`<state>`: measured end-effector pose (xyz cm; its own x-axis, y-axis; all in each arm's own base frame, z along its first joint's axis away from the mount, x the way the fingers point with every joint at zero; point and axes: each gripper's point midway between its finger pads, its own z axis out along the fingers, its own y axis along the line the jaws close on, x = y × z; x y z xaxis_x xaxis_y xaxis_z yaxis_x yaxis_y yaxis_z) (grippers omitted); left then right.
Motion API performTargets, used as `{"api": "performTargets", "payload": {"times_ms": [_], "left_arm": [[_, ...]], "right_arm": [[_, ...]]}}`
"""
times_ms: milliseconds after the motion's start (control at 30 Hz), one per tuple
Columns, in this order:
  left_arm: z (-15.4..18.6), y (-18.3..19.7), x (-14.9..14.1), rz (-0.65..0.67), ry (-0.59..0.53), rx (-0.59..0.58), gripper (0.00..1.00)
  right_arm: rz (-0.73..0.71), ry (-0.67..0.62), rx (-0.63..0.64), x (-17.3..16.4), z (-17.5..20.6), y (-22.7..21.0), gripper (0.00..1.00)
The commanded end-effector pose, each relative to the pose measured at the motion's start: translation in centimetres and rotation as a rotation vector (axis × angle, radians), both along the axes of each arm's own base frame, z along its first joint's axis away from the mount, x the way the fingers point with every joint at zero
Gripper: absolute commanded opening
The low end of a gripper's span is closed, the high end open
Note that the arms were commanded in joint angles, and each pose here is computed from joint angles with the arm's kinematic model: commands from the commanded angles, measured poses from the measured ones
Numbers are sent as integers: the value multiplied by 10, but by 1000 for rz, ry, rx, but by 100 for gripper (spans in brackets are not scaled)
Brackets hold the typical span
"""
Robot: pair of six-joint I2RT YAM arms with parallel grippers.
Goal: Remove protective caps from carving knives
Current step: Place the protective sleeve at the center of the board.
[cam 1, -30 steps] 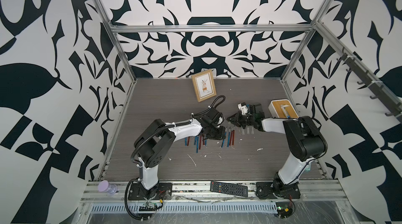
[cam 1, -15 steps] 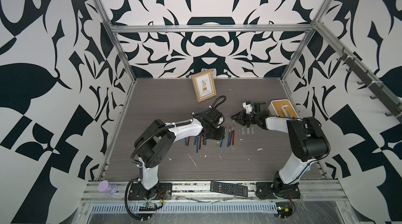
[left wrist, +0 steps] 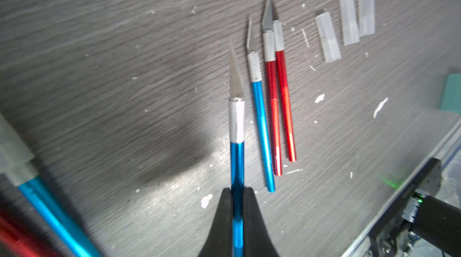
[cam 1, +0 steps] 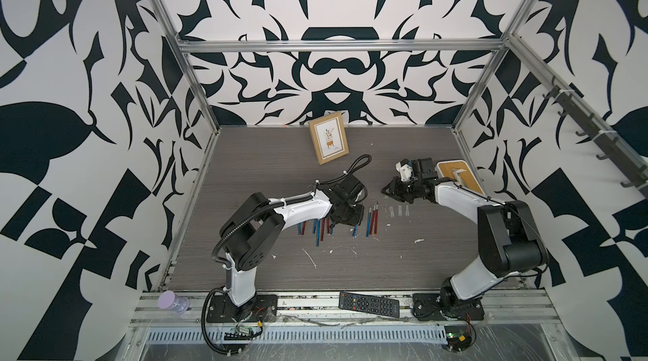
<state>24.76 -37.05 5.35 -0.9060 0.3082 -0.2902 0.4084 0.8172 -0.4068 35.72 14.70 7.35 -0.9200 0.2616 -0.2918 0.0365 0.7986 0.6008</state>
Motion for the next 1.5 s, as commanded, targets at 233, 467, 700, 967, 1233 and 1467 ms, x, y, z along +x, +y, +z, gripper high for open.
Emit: {"api": "performTargets", "payload": {"times_ms": [233,467,700,967,1233,1467], "left_arm": [[-4,-3,3,8,9,20,0],[-6,-5,4,2,12,22,0],[-7,-6,4,1,14,22,0],[-7,-4,4,2,15,27,0],[-8,-4,4,3,15,28,0],[-7,-3,4,5,16,32,0]], "right_arm": [[29,55,-144,-24,-16,0,18],[32,92,-218,-31,-25,-4,18],[41,114,-263,-34,-30,-7,19],[54,126,-301,-35,-34,-8,20],[57,129,-306,-35,-36,-8,20],[59,105,-299,-29,-29,-6,21]]}}
